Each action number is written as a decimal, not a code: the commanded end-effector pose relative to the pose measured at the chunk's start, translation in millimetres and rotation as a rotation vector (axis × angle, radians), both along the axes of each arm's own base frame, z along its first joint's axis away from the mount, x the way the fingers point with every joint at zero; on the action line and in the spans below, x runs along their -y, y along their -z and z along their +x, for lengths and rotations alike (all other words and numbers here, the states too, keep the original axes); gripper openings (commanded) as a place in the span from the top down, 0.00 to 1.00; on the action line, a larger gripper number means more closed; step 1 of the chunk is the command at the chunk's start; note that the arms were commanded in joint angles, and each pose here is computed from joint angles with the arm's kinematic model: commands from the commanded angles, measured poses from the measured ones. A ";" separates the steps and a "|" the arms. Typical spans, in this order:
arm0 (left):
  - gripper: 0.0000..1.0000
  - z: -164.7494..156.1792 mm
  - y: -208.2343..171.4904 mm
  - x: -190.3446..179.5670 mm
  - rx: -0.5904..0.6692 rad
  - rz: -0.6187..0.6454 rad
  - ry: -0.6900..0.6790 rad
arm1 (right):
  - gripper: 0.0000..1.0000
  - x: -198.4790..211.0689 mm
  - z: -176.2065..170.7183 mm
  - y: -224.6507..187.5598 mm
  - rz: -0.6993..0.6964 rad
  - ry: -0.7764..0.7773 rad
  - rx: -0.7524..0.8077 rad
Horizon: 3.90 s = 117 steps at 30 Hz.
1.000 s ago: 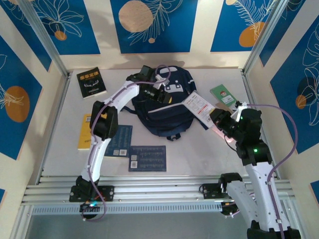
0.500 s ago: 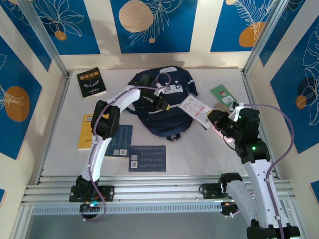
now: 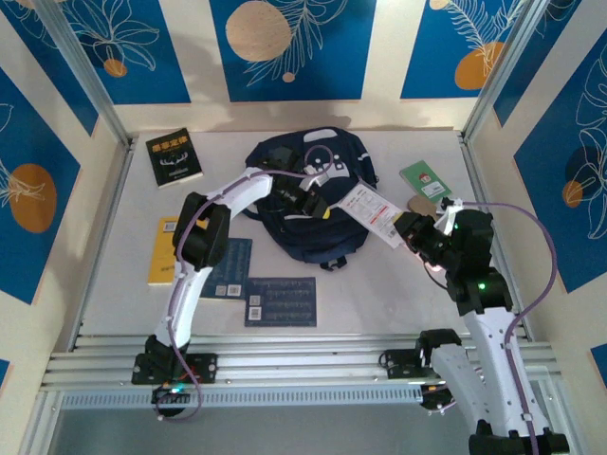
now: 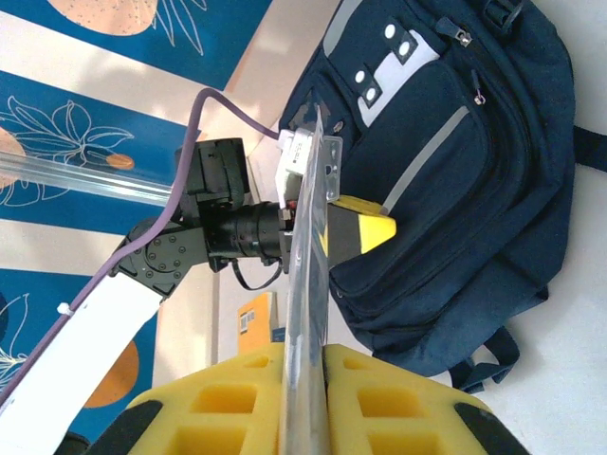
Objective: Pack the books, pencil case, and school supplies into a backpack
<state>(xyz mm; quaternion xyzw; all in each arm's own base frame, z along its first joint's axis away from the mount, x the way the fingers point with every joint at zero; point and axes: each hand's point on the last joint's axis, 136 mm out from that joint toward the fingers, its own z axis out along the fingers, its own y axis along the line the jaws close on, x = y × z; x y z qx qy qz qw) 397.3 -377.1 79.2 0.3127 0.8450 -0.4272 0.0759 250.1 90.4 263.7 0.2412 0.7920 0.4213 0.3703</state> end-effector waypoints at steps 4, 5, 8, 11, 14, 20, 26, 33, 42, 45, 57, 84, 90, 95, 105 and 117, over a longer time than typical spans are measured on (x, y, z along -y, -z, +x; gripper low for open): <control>0.91 1.7 -9.8 -3.5 0.074 0.064 -0.016 | 0.85 -2.5 -3.7 -4.1 0.016 -0.014 0.024; 0.95 7.0 -14.0 -4.8 0.102 0.076 -0.030 | 0.85 -1.9 -5.5 -4.7 0.007 -0.013 0.023; 1.00 22.8 -42.5 -5.7 0.168 0.070 -0.077 | 0.85 0.7 -10.5 -9.1 -0.026 -0.005 0.026; 1.00 34.0 -86.0 -0.9 0.208 0.011 -0.130 | 0.85 2.2 -16.5 -16.6 -0.036 0.004 0.023; 1.00 43.8 -131.2 -0.4 0.255 -0.029 -0.184 | 0.85 10.5 -24.7 -22.5 -0.058 0.051 0.003; 1.00 66.4 -206.7 -16.9 0.282 -0.117 -0.299 | 0.85 21.1 -43.7 -43.1 -0.102 0.097 0.056; 1.00 74.1 -254.3 -28.1 0.298 -0.230 -0.335 | 0.85 17.9 -46.2 -32.4 -0.097 0.083 0.031; 1.00 72.9 -277.6 -32.7 0.268 -0.319 -0.328 | 0.85 -3.5 -22.6 -2.0 0.010 0.004 -0.009; 1.00 59.7 -275.6 -26.2 0.219 -0.360 -0.259 | 0.85 -30.2 42.4 9.6 0.127 -0.079 0.024; 1.00 57.7 -275.2 -24.8 0.210 -0.368 -0.246 | 0.85 -45.4 66.2 12.8 0.135 -0.130 0.032; 1.00 57.7 -298.1 -21.7 0.205 -0.447 -0.229 | 0.85 -142.1 168.4 64.0 0.131 -0.275 -0.063; 1.00 90.8 -306.4 -67.0 0.193 -0.479 -0.336 | 0.12 -202.9 227.6 183.0 -0.325 -0.277 -0.416; 1.00 95.3 -300.3 -71.7 0.178 -0.469 -0.356 | 0.04 -202.2 213.2 104.6 -0.345 -0.409 -0.190; 1.00 95.8 -292.6 -67.3 0.159 -0.461 -0.358 | 0.05 -190.4 166.2 64.9 -0.332 -0.528 -0.081; 1.00 98.8 -252.7 -57.4 0.116 -0.363 -0.380 | 0.10 -140.1 73.7 45.0 -0.332 -0.566 0.019; 1.00 117.8 -263.9 -64.5 0.155 -0.379 -0.441 | 0.11 -103.0 77.7 47.3 -0.386 -0.444 -0.080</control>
